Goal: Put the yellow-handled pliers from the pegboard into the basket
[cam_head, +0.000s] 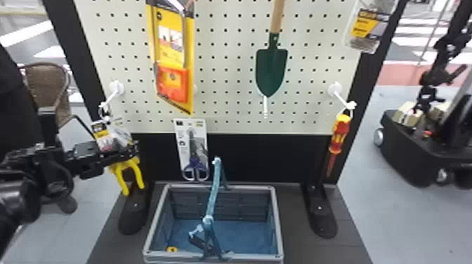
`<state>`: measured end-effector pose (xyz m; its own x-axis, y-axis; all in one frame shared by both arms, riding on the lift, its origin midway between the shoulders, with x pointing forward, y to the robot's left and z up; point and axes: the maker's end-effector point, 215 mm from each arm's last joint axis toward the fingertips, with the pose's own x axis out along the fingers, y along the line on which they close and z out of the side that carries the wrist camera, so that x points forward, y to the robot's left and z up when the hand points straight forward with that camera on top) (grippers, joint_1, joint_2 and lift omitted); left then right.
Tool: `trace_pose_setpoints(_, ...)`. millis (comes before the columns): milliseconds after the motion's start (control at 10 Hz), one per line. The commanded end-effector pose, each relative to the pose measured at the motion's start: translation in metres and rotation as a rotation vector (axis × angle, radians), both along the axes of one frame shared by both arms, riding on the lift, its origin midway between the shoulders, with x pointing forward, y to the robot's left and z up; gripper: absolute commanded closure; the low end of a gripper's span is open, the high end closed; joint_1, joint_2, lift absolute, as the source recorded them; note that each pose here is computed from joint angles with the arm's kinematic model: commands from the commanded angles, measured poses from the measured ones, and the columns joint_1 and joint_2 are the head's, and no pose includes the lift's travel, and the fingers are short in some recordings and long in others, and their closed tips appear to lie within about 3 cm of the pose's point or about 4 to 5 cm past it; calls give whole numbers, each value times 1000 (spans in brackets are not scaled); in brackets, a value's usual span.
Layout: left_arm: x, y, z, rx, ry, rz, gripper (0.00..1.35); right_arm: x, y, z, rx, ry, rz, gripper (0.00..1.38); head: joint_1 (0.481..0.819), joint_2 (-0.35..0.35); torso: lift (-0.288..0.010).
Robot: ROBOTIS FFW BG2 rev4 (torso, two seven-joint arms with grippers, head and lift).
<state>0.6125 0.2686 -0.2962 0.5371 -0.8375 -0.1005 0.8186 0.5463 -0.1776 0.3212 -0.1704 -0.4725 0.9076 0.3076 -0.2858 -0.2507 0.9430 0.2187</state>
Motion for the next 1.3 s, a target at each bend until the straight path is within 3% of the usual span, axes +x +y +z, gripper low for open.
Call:
trace_pose_setpoints(0,0,0,0,0,1,-1,1208,0,0,0,-1,0,0,176,549,0,-100)
trace_pose_setpoints(600,-4,-1,2,10,0,-2,1208,0,0,0,1,0,-1,176,549,0,-100)
trace_pose_setpoints(1000,-25,4,35,43,-71,29,1208,0,0,0,2,0,-3,176,549,0,-100)
trace_pose_setpoints(1200,-42,-8,28,-81,-67,45,1208,0,0,-1,2,1,-3,174,549,0,-100)
